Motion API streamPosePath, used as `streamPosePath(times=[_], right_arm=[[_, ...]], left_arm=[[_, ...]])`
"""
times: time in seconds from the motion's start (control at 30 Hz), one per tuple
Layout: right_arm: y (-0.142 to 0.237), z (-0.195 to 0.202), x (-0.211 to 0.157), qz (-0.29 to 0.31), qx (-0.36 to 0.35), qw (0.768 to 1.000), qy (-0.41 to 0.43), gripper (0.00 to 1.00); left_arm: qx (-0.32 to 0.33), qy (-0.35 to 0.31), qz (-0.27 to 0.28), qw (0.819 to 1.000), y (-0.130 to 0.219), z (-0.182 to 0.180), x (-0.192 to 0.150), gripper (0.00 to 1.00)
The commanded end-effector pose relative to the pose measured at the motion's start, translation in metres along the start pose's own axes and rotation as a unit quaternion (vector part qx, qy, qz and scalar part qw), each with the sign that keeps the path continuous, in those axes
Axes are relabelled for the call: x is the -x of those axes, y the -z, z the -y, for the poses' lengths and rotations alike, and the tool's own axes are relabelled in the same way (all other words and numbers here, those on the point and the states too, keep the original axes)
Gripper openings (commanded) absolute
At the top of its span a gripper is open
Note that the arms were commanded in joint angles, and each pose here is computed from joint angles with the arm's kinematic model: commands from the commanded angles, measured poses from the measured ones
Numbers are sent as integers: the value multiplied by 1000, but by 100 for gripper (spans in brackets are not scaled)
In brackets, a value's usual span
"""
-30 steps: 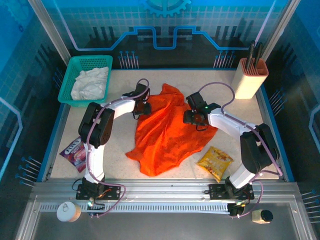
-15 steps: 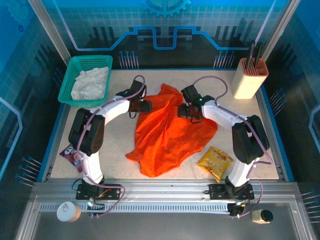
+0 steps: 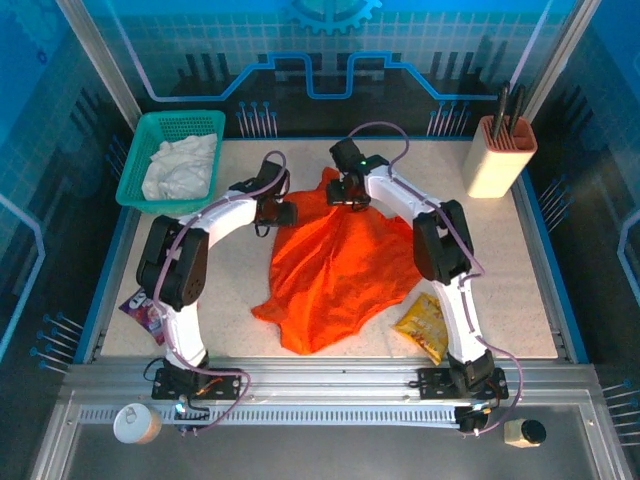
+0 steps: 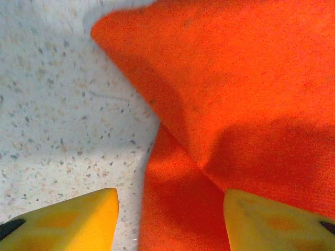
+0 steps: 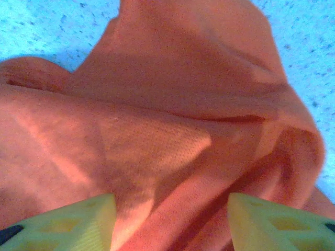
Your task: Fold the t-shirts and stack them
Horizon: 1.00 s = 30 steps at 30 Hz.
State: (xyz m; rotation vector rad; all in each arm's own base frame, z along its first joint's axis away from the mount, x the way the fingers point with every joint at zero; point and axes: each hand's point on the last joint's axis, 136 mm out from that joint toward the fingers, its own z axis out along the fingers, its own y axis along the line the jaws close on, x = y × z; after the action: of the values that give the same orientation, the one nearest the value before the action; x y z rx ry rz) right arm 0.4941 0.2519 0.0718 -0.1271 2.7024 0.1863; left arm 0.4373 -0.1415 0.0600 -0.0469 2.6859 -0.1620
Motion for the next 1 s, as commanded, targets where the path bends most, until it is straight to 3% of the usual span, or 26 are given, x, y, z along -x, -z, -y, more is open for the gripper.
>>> streamPosePath(times=[0.0, 0.23, 0.5, 0.57, 0.6, 0.63, 0.67, 0.87, 0.97], right_arm=[[-9, -2, -13, -38, -2, 999, 12, 54], [-24, 11, -21, -50, -26, 998, -9, 36], [-26, 17, -24, -52, -30, 998, -16, 29], [-26, 17, -24, -51, -30, 998, -18, 26], [-27, 18, -25, -51, -30, 998, -19, 25], [-27, 19, -25, -52, -31, 998, -20, 25], [-28, 19, -25, -51, -31, 998, -23, 24], [-34, 28, -15, -40, -29, 997, -59, 26], [-37, 36, -1, -26, -12, 994, -102, 36]], left_arm=[[5, 16, -30, 999, -16, -8, -16, 56], [7, 19, -44, 999, -34, -10, -20, 55], [-2, 21, -57, 998, -50, -6, -27, 49], [-12, 23, -64, 998, -56, -3, -30, 42], [-17, 24, -69, 997, -57, -1, -31, 30], [-22, 25, -71, 997, -58, 2, -31, 10], [-24, 28, -73, 997, -60, 2, -32, 0], [-4, 75, -40, 996, -39, -11, -37, 0], [36, 124, -5, 992, -9, -33, -46, 0]])
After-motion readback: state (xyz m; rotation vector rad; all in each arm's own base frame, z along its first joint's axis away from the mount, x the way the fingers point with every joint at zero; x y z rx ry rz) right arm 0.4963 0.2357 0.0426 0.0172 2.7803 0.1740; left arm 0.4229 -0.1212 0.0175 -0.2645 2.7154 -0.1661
